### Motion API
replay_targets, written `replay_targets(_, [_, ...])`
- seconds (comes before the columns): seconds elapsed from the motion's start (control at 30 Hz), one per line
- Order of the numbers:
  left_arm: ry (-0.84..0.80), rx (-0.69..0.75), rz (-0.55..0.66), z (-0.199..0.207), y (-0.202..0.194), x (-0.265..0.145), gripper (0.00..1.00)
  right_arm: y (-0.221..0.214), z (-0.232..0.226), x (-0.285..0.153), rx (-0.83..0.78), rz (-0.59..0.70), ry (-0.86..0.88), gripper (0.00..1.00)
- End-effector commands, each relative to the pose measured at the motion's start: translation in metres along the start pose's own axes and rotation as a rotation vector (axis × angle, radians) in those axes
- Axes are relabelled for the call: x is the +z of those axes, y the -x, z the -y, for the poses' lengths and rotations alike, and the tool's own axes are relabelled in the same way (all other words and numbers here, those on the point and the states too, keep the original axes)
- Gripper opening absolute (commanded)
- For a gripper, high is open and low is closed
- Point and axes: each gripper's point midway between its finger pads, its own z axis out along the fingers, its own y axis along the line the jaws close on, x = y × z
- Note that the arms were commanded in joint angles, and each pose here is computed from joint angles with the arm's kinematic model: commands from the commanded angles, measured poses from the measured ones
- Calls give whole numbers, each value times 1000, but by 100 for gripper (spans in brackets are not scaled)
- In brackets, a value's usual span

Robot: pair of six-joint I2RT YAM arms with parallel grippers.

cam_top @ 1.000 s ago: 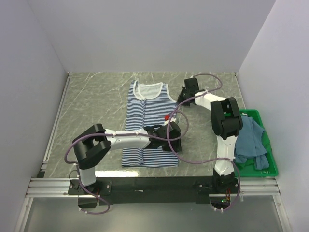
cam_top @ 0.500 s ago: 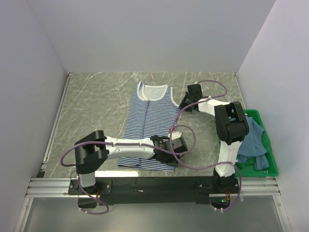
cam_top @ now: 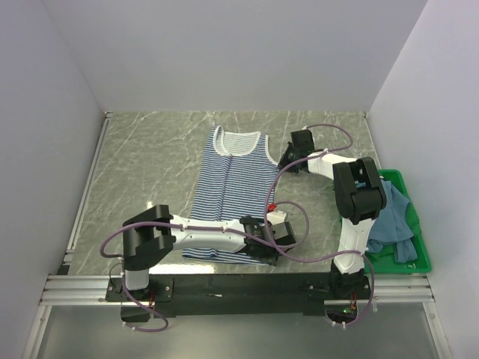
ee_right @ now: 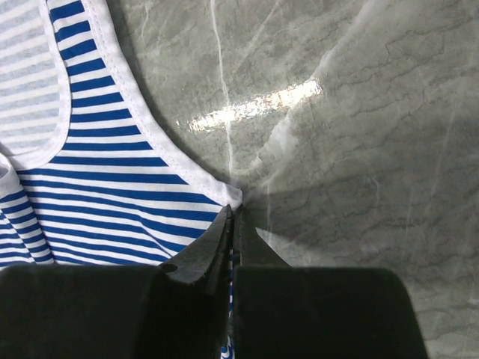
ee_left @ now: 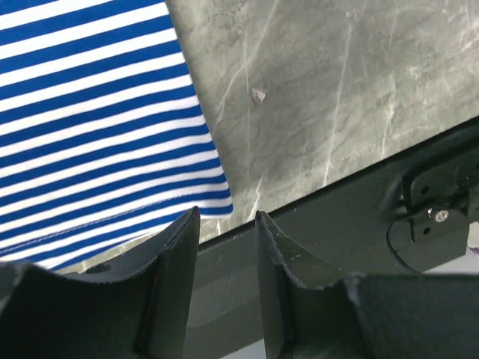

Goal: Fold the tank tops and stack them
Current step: Fold the tank top

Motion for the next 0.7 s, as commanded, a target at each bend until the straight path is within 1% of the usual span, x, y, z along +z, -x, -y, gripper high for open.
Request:
replay_targets(0.0, [-39, -2, 45, 18, 12, -1, 40, 25, -7, -17, -13, 63, 4, 0])
replay_targets(0.27, [-13, -15, 32, 12, 4, 14, 35, 26, -9, -17, -16, 67, 9, 0])
replay_targets(0.37, [-3, -15, 44, 11, 5, 15, 27, 27, -9, -17, -16, 68, 10, 0])
replay_targets(0.47, [20, 3, 56, 10, 5, 16, 25, 28, -8, -18, -20, 70, 6, 0])
replay_targets(0.5, [28, 5, 62, 10, 7, 17, 20, 30, -9, -20, -20, 75, 8, 0])
replay_targets(0.57, [32, 17, 60, 12, 3, 16, 16, 31, -10, -21, -25, 78, 4, 0])
replay_targets(0.6, [30, 18, 62, 13, 3, 15, 10, 32, -10, -23, -28, 82, 3, 0])
replay_targets(0.67, [25, 18, 58, 14, 1, 16, 5, 34, -11, -25, -33, 88, 1, 0])
